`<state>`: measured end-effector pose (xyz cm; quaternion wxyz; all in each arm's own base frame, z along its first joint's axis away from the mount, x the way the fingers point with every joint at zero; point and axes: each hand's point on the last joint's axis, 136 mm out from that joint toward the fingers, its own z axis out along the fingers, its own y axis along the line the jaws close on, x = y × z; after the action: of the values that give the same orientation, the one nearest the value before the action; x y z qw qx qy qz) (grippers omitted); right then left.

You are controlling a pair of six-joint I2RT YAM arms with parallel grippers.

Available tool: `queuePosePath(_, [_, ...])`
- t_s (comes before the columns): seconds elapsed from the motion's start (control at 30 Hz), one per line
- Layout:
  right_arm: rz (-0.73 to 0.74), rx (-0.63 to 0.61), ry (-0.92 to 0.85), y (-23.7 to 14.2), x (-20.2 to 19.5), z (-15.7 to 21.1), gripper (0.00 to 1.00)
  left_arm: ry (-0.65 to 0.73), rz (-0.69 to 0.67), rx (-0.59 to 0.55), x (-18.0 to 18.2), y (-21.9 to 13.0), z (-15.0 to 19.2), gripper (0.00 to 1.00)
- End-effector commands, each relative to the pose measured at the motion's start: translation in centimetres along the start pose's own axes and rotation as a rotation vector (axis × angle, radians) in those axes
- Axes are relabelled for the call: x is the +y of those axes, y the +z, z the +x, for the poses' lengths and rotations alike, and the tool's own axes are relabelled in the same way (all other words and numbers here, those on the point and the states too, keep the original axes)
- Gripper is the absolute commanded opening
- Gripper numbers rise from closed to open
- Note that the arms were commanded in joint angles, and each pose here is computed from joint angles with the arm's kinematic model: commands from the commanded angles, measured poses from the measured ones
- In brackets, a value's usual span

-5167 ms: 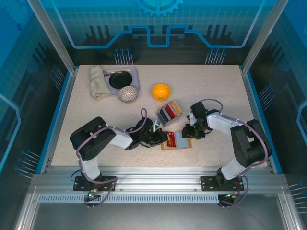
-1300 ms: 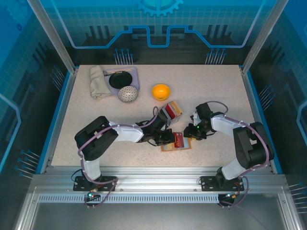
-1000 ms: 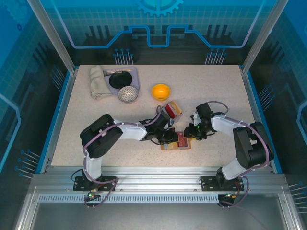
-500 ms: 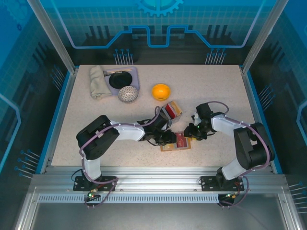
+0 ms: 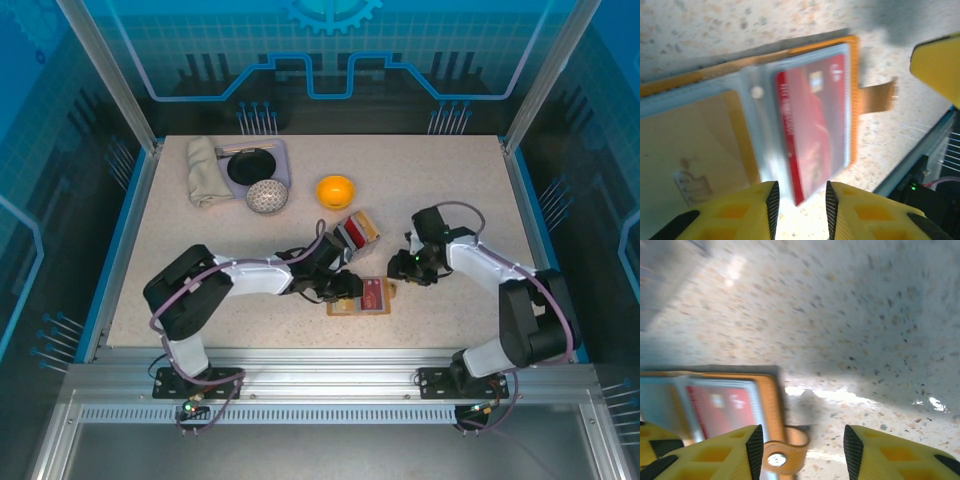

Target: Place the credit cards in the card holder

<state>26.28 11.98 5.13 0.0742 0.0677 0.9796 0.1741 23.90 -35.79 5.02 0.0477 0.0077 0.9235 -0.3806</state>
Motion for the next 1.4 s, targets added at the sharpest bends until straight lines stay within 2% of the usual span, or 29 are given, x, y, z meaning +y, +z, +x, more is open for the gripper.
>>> queuePosePath(0.0, [-0.050, -0.109, -0.086, -3.9, 2.6, -2.6, 0.51, 0.060, 0.080, -0.091, -3.6, -3.9, -2.0, 0.36])
queuePosePath(0.1, [-0.116, -0.172, -0.170, -6.0, 5.4, -4.1, 0.52, 0.041, 0.073, -0.185, -3.3, -7.1, -3.6, 0.43])
queuePosePath(0.2, [-0.154, -0.197, -0.295, -6.8, 8.8, -5.1, 0.51, -0.077, 0.005, -0.306, -0.1, -10.4, -5.7, 0.49])
queuePosePath(0.27, [-0.119, -0.184, -0.384, -6.0, 10.9, -5.3, 0.48, -0.189, -0.046, -0.368, 3.3, -12.4, -6.7, 0.52])
queuePosePath(0.4, [0.023, -0.154, -0.517, -3.5, 13.5, -6.2, 0.43, -0.341, -0.053, -0.443, 7.4, -14.6, -7.6, 0.57])
queuePosePath(0.57, [0.267, -0.165, -0.620, -0.6, 14.3, -8.0, 0.43, -0.345, -0.102, -0.451, 8.3, -15.6, -7.8, 0.62])
queuePosePath(0.73, [0.365, -0.139, -0.693, 1.8, 15.0, -8.6, 0.40, -0.344, -0.105, -0.441, 8.5, -15.2, -7.9, 0.66])
queuePosePath(0.83, [0.413, -0.128, -0.708, 2.7, 15.0, -8.7, 0.38, -0.343, -0.096, -0.432, 8.5, -14.8, -8.0, 0.67])
queuePosePath(1.37, [0.542, -0.086, -0.771, 6.0, 13.8, -8.4, 0.43, -0.345, -0.089, -0.411, 8.5, -14.3, -7.8, 0.70])
